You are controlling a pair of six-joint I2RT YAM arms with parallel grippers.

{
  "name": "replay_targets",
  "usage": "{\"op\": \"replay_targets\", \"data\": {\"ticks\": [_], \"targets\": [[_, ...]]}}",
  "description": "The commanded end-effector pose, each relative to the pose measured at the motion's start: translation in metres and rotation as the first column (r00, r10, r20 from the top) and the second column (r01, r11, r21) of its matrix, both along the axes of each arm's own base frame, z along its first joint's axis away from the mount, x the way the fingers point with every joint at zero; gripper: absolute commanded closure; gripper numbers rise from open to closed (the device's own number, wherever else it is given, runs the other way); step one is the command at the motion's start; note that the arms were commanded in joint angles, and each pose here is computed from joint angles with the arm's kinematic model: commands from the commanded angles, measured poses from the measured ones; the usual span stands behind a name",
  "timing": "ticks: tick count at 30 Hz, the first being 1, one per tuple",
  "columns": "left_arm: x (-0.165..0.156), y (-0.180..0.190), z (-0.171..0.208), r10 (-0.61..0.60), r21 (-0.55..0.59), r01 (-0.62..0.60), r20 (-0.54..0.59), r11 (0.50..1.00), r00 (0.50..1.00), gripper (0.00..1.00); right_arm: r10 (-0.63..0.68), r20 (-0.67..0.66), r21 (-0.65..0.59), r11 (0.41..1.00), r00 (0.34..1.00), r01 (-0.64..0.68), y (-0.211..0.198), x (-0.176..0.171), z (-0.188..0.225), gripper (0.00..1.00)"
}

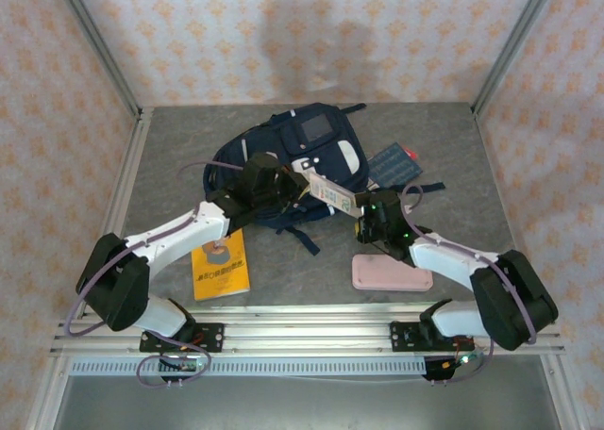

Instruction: Pack the student bag

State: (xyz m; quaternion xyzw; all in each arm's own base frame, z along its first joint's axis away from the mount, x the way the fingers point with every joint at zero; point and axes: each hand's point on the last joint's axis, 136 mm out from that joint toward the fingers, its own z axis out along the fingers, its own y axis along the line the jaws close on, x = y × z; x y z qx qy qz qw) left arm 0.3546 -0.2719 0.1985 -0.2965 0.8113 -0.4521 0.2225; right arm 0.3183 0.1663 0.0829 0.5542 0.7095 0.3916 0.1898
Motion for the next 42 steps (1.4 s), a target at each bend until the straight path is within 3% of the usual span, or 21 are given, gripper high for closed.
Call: {"op": "replay_targets", "data": {"ticks": [1,7,16,17,20,21,24,35,42], "targets": [[0.002,0.013,0.017,0.054,-0.016,-0.053,0.049,0.998,0.997,1.0,-0.088,0.118,0.001,0.996,0.989,0.088,-0.009,0.026,0.028,0.41],[-0.009,0.02,0.006,0.056,-0.004,-0.056,0.027,0.998,0.998,1.0,-0.122,0.173,-0.05,0.99,0.977,0.133,-0.023,0.028,0.053,0.55],[-0.013,0.02,0.005,0.037,0.003,-0.037,0.029,0.999,0.999,1.0,-0.133,0.215,-0.041,0.989,0.968,0.145,-0.024,0.035,0.061,1.0],[-0.015,0.02,0.006,0.027,0.009,-0.027,0.031,1.0,0.999,0.95,-0.137,0.228,-0.03,0.989,0.964,0.148,-0.025,0.036,0.065,1.0],[-0.019,0.021,0.018,-0.01,0.016,0.009,0.063,1.0,0.998,0.49,-0.139,0.301,0.001,0.989,0.944,0.145,-0.027,0.039,0.086,1.0],[-0.022,0.022,0.023,-0.023,0.016,0.022,0.074,1.0,0.997,0.39,-0.133,0.334,0.005,0.99,0.933,0.14,-0.027,0.039,0.096,1.0],[-0.027,0.023,0.039,-0.055,-0.016,0.058,0.118,0.998,0.992,0.24,-0.131,0.424,0.026,0.991,0.896,0.132,-0.03,0.036,0.126,1.0],[-0.029,0.006,0.077,-0.161,-0.1,0.191,0.256,0.976,0.953,0.19,-0.14,0.586,0.138,0.988,0.798,0.072,-0.027,0.026,0.175,1.0],[-0.023,-0.005,0.089,-0.157,-0.163,0.214,0.303,0.963,0.94,0.3,-0.144,0.623,0.173,0.984,0.769,0.045,-0.022,0.024,0.189,1.0]]}}
